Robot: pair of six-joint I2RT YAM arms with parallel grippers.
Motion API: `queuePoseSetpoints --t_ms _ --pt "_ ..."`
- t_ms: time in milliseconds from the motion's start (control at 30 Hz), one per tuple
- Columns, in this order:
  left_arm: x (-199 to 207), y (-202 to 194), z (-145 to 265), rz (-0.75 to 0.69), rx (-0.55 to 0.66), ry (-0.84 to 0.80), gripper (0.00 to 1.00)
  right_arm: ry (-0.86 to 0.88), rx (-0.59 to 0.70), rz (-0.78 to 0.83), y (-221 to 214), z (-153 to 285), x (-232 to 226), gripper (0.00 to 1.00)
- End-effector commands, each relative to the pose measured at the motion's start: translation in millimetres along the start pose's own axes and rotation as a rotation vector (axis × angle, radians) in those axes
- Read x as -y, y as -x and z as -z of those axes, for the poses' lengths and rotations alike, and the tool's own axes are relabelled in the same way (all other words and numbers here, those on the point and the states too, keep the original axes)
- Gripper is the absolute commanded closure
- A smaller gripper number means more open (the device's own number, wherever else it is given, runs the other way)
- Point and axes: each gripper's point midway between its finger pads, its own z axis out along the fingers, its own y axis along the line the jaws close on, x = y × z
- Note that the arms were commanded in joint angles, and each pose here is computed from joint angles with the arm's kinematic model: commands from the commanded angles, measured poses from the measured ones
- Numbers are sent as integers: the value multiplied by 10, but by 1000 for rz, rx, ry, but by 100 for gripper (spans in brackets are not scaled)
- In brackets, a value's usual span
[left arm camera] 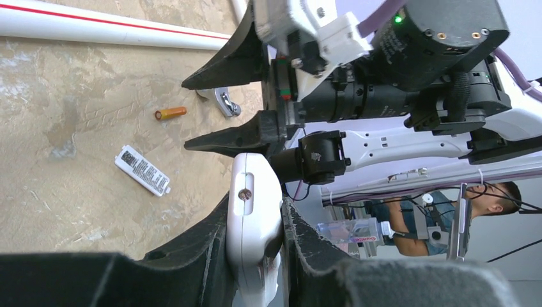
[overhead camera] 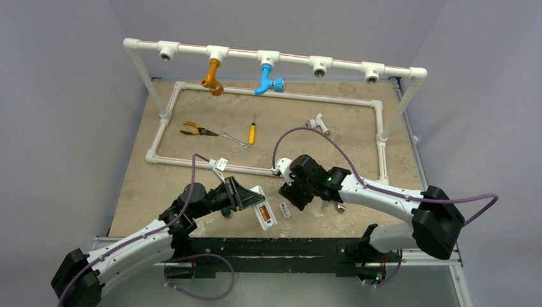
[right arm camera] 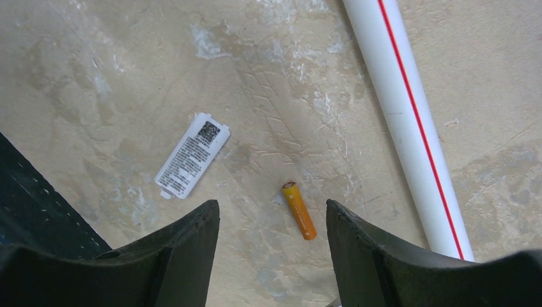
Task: Load the batteries into the remote control
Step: Adjust the battery at the center of the board.
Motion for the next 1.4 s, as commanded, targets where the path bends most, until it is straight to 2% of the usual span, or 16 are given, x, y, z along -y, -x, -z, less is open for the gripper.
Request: queuePoseSetpoints --t_ms 0,333,700,1033,1367 --pt "316 145 -7 -37 34 -85 100 12 -50 56 -47 -59 2 41" --pt "349 154 4 -43 36 -93 100 -8 -173 8 -254 -301 51 50" --pt "363 161 5 -47 34 -92 100 -39 -205 -36 -270 -324 155 59" --pt "352 154 5 -47 32 -89 100 -2 -210 -26 -187 -228 108 50" --pt "349 158 26 -46 37 -85 100 61 -276 -6 -184 -220 25 55"
